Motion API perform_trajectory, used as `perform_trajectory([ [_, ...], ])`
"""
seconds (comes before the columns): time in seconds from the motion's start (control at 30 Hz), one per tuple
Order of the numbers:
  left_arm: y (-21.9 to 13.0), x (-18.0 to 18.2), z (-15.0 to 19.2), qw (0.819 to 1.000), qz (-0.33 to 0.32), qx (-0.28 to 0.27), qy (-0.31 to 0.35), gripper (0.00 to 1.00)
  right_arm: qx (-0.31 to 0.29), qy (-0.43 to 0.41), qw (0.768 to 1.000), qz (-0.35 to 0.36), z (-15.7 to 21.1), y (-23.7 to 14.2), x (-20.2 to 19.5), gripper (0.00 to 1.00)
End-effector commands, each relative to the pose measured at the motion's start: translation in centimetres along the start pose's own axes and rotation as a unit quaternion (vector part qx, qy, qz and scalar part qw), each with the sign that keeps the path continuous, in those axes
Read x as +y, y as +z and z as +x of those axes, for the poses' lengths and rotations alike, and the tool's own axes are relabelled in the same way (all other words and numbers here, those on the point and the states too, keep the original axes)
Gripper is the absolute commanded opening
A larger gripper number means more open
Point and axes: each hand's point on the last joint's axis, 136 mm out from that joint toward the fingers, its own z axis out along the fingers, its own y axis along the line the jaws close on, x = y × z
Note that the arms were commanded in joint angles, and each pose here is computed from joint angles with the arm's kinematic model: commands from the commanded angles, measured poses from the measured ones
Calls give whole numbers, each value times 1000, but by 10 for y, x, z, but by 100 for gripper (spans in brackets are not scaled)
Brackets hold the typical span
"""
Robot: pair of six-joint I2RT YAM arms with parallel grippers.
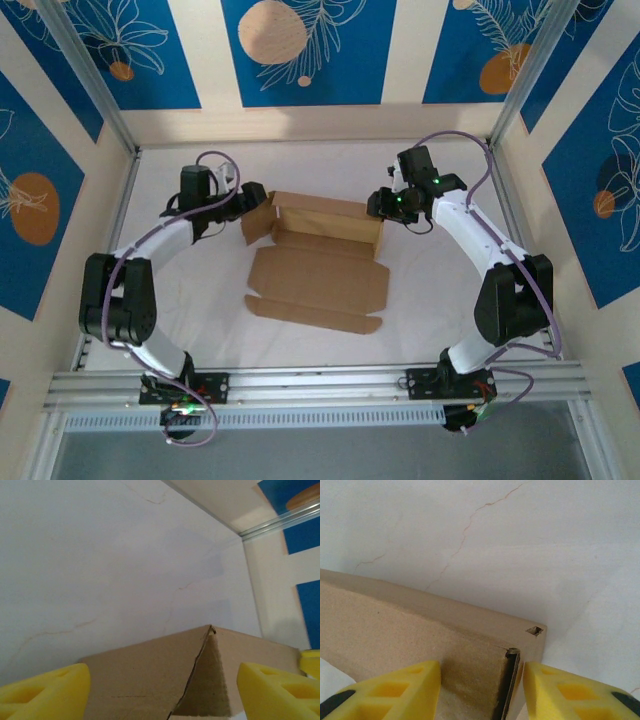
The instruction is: Fold the paper box
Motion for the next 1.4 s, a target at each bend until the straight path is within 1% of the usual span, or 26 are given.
perform_trajectory([
  [0.0,-6,-30,5,998,63,0,-32,77,25,7,1000,-2,10,8,1,49],
  [0.13,-7,-47,15,995,92,0,-34,77,28,7,1000,-5,11,10,3,49],
  [0.27,-4,-56,30,992,122,11,-15,77,30,4,999,-10,12,12,5,49],
  [0.3,-5,-63,32,990,141,11,-2,77,30,2,999,-11,12,12,5,49],
  [0.37,-6,-71,39,987,159,16,31,75,29,-3,1000,-10,12,11,5,49],
  [0.53,-17,-68,38,983,123,-10,136,71,30,-12,999,-11,11,12,3,49],
  [0.6,-21,-69,41,974,121,-18,190,69,30,-17,999,-12,10,12,3,49],
  [0.67,-25,-73,45,960,143,-35,237,68,30,-20,999,-13,9,13,3,49],
  [0.77,-34,-75,46,942,168,-94,276,66,31,-21,999,-17,10,15,3,49],
  [0.8,-37,-75,42,940,167,-114,275,65,32,-21,999,-16,11,15,3,49],
  [0.87,-40,-69,31,944,149,-135,260,63,32,-23,999,-16,11,15,2,49],
  [0.93,-41,-63,22,949,120,-142,255,63,33,-25,999,-16,12,16,3,49],
  [1.0,-46,-52,9,954,55,-156,249,65,33,-26,999,-16,12,15,3,49],
  [1.03,-50,-49,5,953,32,-158,255,65,32,-27,999,-16,12,15,3,49],
  [1.13,-68,-39,-6,939,-53,-168,295,68,30,-27,999,-19,11,15,4,49],
  [1.2,-82,-29,-12,925,-113,-176,316,71,30,-27,999,-20,11,15,5,49],
  [1.23,-88,-27,-13,920,-127,-177,325,72,29,-28,999,-21,10,14,6,49],
  [1.3,-88,-25,-4,910,-135,-157,360,73,28,-29,999,-21,10,14,6,49],
  [1.33,-88,-19,-2,907,-146,-149,367,74,27,-30,999,-22,9,14,7,49],
  [1.37,-87,-12,-1,900,-163,-141,380,76,28,-30,999,-22,9,14,7,49],
])
